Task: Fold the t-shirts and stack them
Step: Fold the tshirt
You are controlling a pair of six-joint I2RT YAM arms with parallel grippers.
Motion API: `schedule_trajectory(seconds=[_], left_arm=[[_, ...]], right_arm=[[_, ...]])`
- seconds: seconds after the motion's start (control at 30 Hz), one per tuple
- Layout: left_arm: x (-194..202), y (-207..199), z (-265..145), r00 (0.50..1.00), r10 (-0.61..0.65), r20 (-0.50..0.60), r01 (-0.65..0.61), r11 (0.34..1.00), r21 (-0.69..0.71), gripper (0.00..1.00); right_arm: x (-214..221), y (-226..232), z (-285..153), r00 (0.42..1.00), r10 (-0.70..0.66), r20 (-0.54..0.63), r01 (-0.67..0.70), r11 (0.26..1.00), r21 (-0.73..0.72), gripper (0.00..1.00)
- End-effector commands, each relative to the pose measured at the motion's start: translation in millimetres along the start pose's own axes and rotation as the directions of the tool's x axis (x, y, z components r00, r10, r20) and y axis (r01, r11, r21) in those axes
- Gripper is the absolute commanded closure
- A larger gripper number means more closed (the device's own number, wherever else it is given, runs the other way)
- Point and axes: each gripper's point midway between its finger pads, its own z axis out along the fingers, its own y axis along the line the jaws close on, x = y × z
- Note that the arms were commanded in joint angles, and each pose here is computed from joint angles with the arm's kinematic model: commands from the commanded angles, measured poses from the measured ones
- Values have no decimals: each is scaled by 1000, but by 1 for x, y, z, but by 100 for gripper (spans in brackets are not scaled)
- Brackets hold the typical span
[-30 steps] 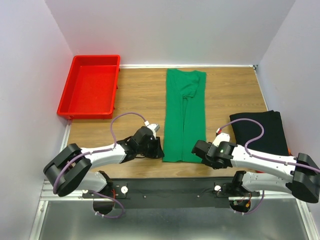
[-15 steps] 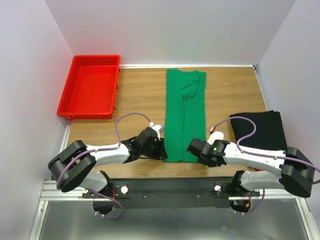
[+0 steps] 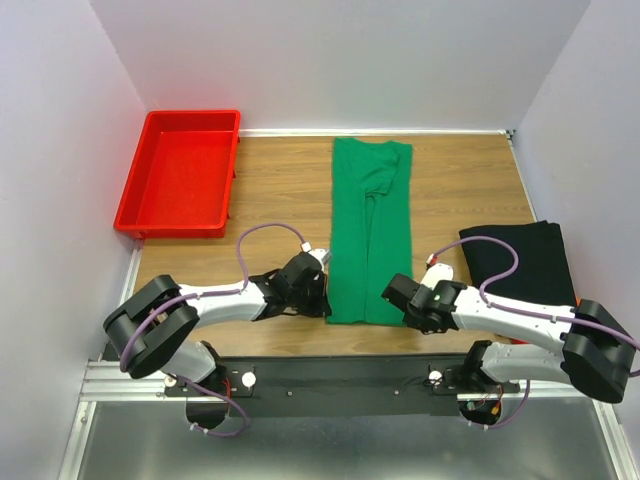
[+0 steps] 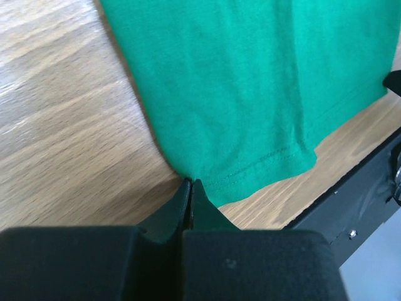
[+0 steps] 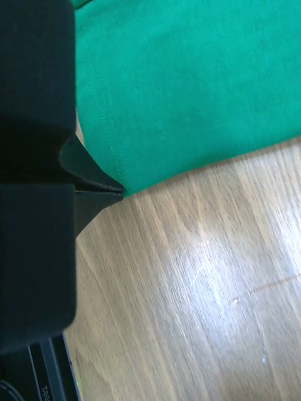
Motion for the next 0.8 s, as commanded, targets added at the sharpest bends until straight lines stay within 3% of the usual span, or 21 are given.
schedule_trajectory(seconds=[0.0,0.3,0.53,0.63,0.67,0.7,0.77], left_arm=[[9,22,-3,999,10,-36,-15,993,-116,100],[3,43,-31,1000,-20,2,20,965,-260,100],[16,39,-34,998,-54,-25,47,973,-227,100],[25,34,-33,997,-72,-41,64,980,-188,100],[27,35,-32,996,-80,-38,71,979,-189,100],[27,35,-32,996,-83,-37,74,979,-190,100],[27,34,-32,996,-88,-32,81,980,-181,100]], right_arm=[[6,1,4,1000,0,-21,0,1000,-15,99],[9,7,-8,998,25,-50,-30,994,-106,99],[14,16,-21,995,24,-95,-42,980,-196,100],[6,22,-27,997,33,-68,-48,970,-240,79],[2,28,-30,998,28,-51,-41,960,-275,62],[2,31,-31,998,26,-53,-40,957,-289,57],[4,42,-32,998,13,-64,-33,943,-330,56]])
